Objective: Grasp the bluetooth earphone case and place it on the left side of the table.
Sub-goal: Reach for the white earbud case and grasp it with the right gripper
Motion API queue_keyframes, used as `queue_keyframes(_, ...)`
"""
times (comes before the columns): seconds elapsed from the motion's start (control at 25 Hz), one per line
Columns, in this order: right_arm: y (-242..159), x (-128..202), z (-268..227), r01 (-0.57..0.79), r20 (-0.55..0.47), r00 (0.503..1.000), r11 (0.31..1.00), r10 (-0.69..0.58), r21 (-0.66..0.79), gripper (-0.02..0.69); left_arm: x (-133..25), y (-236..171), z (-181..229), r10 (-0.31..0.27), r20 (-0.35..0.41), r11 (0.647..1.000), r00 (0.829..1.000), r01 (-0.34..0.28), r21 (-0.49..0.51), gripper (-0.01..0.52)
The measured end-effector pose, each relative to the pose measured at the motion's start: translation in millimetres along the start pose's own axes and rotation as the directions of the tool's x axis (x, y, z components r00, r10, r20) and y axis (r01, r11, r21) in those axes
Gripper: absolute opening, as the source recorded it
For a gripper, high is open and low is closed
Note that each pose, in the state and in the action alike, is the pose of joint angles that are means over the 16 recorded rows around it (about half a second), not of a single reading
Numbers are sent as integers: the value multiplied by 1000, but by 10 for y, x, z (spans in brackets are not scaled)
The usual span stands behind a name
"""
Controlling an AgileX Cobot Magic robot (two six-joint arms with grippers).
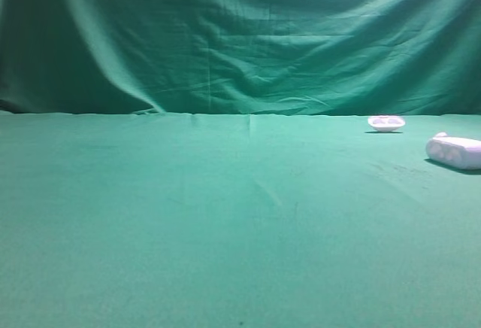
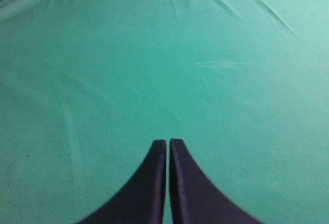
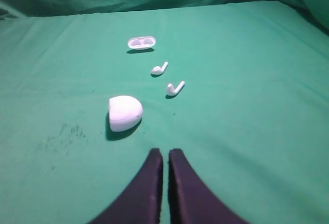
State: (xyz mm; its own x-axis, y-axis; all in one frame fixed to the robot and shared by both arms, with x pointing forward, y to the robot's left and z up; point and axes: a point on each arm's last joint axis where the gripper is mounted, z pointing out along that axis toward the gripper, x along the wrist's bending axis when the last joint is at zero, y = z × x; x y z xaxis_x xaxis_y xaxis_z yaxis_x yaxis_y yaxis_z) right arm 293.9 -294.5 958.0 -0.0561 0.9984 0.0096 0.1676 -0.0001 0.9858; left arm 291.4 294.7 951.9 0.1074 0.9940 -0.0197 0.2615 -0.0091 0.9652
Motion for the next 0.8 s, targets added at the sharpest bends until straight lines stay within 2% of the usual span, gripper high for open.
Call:
queue_keyframes(0.28, 266, -17, -39, -76, 1, 997, 970, 78, -231, 0, 0, 0, 0, 0, 0, 1000, 1000, 0, 0, 0)
queue_keyframes(0.44, 455, -20, -51, -108, -5, 994, 959, 111, -261, 0, 0, 0, 0, 0, 0, 1000, 1000, 0, 0, 0)
queue_keyframes(0.6, 605, 3, 29, -124, -18, 992, 984, 123, -131, 0, 0, 0, 0, 0, 0, 1000, 1000, 0, 0, 0)
queue_keyframes(0.8, 746, 60, 263, -108, -47, 992, 974, 119, 198, 0, 0, 0, 0, 0, 0, 1000, 1000, 0, 0, 0)
